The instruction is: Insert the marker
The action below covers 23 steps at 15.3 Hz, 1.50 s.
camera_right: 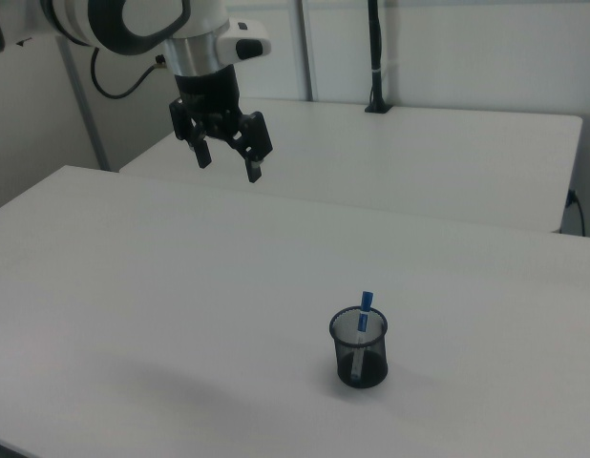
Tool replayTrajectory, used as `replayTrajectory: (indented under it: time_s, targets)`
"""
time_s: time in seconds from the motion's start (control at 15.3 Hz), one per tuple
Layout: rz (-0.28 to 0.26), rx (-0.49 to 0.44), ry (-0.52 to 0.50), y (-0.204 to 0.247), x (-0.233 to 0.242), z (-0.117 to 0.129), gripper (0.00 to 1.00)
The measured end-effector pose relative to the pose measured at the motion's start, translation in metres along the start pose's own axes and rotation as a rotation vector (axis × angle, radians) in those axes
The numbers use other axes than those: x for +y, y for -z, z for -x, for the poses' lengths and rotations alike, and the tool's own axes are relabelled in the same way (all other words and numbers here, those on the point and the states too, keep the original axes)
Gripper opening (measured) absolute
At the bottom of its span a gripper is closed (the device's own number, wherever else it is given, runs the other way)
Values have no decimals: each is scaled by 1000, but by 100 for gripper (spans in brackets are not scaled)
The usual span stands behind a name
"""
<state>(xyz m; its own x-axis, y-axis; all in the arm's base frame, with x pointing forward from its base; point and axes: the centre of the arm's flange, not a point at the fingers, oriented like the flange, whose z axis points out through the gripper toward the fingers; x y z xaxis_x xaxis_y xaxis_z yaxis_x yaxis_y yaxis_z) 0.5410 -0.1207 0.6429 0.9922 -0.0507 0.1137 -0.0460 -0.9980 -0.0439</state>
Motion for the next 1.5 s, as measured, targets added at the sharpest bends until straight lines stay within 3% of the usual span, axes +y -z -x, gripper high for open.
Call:
replayTrajectory:
  time_s: [0.46,1.5]
  targets:
    - [83,1,18,-20,-27,-13,100]
    - [82,-2,51,-24,-49,-16,100]
